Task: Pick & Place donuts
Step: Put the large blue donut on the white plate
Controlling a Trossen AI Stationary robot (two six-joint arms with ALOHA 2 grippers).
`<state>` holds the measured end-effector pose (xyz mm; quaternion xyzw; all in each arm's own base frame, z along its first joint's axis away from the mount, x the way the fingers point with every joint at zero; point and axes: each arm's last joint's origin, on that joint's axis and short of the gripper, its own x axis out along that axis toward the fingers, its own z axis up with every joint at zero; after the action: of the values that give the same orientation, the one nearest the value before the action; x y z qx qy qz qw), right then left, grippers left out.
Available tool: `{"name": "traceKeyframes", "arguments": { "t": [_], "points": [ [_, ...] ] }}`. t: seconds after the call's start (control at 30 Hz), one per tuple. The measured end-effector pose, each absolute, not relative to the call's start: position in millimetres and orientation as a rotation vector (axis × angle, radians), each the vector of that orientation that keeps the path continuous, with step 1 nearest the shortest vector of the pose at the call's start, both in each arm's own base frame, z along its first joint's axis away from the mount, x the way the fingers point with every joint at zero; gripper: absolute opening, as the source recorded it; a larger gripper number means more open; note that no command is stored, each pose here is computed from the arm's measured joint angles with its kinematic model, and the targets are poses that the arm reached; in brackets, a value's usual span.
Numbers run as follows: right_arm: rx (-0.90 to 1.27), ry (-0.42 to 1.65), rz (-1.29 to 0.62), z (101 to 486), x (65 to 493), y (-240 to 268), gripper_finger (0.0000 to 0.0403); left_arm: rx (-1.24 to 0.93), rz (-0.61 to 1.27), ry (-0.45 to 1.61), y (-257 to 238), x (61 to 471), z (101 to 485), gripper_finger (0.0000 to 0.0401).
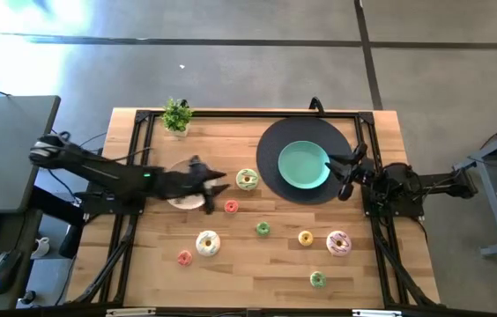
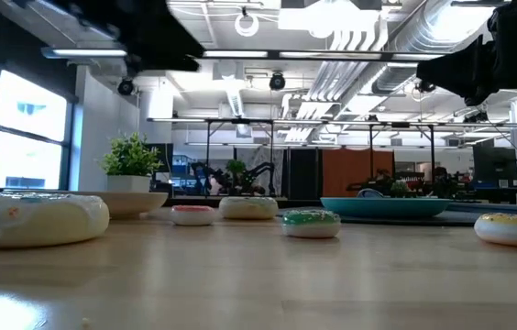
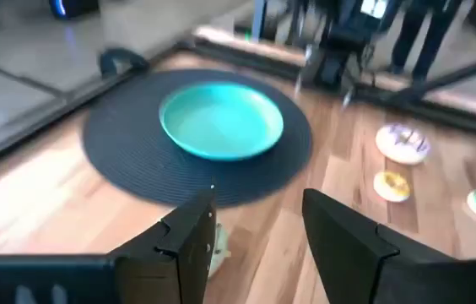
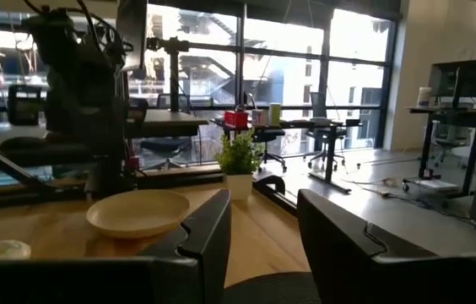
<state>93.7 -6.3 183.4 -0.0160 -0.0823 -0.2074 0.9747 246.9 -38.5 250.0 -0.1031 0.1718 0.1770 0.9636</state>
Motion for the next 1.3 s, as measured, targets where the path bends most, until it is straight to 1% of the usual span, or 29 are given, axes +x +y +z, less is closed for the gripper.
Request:
{"name": "traceKeyframes", "arguments": {
  "t": [0.1, 0.2, 0.27, 0.4, 0.5, 0.63, 0.77, 0.93, 1.07, 1.17, 1.3],
  "points": [
    [-0.031, -0.169, -0.411, 183.7, 93.8, -6.2, 0.0133, -0.246, 0.332, 0.495, -31.2, 278.7, 242.3, 0.0174],
    [-0.034, -0.171, -0.39, 184.1, 93.9, -5.6, 0.0133, -0.297, 0.304, 0.551, -21.0, 310.9, 241.5, 0.0174],
    [-0.04, -0.168, -0.393, 184.6, 93.8, -5.7, 0.0133, -0.296, 0.279, 0.631, -15.0, 325.3, 233.1, 0.0174],
    [-0.033, -0.182, -0.385, 187.7, 93.1, -5.5, 0.0133, -0.326, 0.225, 0.707, -3.4, 354.4, 217.3, 0.0174],
    [-0.015, -0.163, -0.378, 185.5, 93.6, -5.4, 0.0133, -0.335, 0.249, 0.807, 5.2, 360.1, 202.3, 0.0174],
    [0.063, -0.118, -0.368, 179.8, 94.7, -5.2, 0.0133, -0.402, 0.306, 0.87, 17.6, 363.7, 184.1, 0.0174],
    [0.103, -0.059, -0.366, 173.6, 96.0, -5.0, 0.0133, -0.397, 0.316, 0.891, 24.2, 368.4, 170.5, 0.0174],
    [0.109, -0.037, -0.354, 172.3, 96.8, -4.6, 0.0133, -0.387, 0.36, 0.908, 32.7, 371.2, 158.5, 0.0174],
    [0.108, -0.029, -0.349, 171.6, 97.2, -4.4, 0.0133, -0.361, 0.378, 0.908, 35.2, 372.0, 155.6, 0.0171],
    [0.11, -0.027, -0.333, 171.4, 97.4, -4.0, 0.0133, -0.341, 0.383, 0.917, 35.9, 371.2, 154.0, 0.0153],
    [0.11, -0.027, -0.33, 171.4, 97.4, -3.9, 0.0133, -0.328, 0.399, 0.914, 36.2, 371.1, 154.0, 0.0099]
  ]
}}
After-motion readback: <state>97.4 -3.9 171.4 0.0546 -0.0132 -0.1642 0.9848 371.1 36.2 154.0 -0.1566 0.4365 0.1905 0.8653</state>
